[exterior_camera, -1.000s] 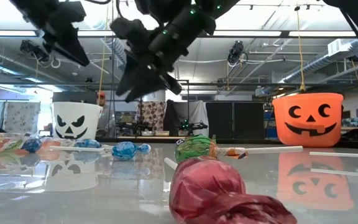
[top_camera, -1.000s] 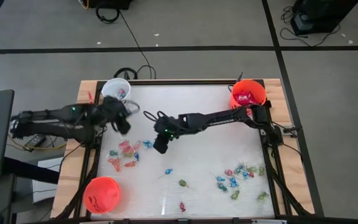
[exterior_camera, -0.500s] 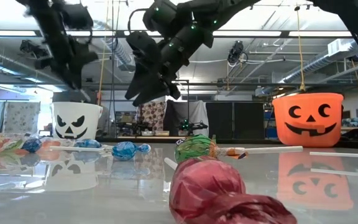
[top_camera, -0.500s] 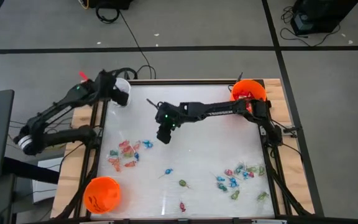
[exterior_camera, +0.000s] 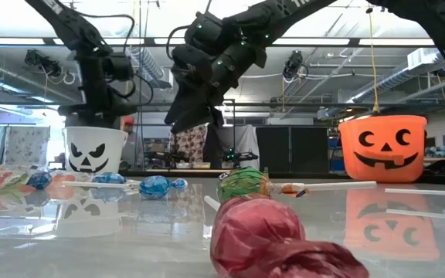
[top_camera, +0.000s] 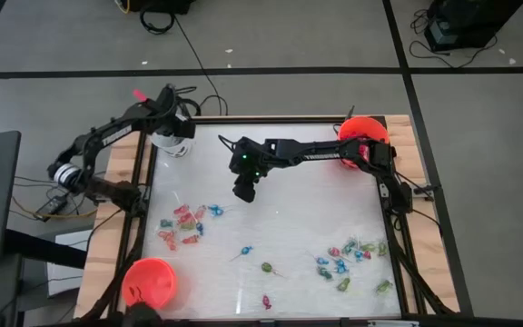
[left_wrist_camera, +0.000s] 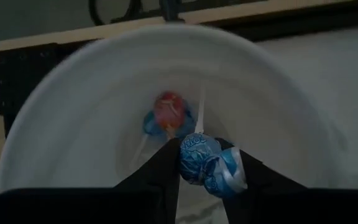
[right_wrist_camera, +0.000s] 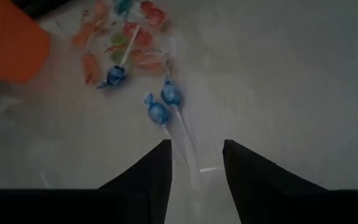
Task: Sort candy by brand, put in halloween buckets
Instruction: Put the blue lollipop into the white bucket
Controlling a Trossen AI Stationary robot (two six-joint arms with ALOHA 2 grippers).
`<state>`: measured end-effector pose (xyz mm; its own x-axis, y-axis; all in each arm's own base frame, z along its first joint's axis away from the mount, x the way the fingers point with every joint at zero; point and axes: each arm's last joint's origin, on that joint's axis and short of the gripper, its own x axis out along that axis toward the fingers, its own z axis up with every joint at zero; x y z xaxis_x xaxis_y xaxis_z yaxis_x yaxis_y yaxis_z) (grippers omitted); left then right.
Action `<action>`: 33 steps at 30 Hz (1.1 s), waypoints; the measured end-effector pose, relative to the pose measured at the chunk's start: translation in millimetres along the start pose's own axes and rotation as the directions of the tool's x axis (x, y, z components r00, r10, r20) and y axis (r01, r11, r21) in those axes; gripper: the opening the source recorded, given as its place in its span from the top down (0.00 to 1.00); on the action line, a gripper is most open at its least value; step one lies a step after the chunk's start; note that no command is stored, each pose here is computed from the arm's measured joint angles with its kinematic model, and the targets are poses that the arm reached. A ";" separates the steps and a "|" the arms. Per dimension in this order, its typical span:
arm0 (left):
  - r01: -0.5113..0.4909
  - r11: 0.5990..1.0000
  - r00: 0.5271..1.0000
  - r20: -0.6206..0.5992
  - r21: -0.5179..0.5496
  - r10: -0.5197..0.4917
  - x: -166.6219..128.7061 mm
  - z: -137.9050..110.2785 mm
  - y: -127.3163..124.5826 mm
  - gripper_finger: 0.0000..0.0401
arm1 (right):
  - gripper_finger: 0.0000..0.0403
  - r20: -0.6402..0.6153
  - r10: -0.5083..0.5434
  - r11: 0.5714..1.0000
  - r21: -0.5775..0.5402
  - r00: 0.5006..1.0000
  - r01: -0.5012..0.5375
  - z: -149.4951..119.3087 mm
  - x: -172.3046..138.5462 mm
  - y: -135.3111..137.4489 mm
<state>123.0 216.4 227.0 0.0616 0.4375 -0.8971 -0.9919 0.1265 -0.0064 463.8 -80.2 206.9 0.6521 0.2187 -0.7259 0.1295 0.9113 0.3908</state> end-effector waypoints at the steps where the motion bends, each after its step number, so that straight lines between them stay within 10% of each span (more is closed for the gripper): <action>1: -0.006 1.000 1.000 -0.012 0.000 0.006 3.2 1.4 -0.5 0.73 | 0.61 -0.006 -0.003 1.000 -0.010 1.000 0.003 -0.5 -0.2 -0.6; 8: 0.042 0.999 0.996 -0.074 0.027 -0.040 2.6 6.6 -3.4 0.56 | 0.61 0.023 -0.051 0.986 -0.159 0.998 0.054 -5.8 6.3 -4.5; 16: 0.126 0.976 0.986 0.082 0.180 -0.143 -66.3 11.3 -8.5 0.51 | 0.61 0.078 -0.011 0.955 -0.296 0.997 0.034 -31.4 31.4 -0.3; 33: 0.342 0.832 0.902 0.095 0.436 -0.421 -146.7 -57.2 -9.7 0.51 | 0.62 0.084 -0.025 0.936 -0.348 0.996 0.053 -44.3 102.5 5.1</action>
<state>117.2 100.1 333.4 0.4832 0.4257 -0.7650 -0.7560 0.6435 -0.1195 498.2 -37.7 109.5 0.7088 0.1656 -0.6857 -0.1041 0.9860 0.1306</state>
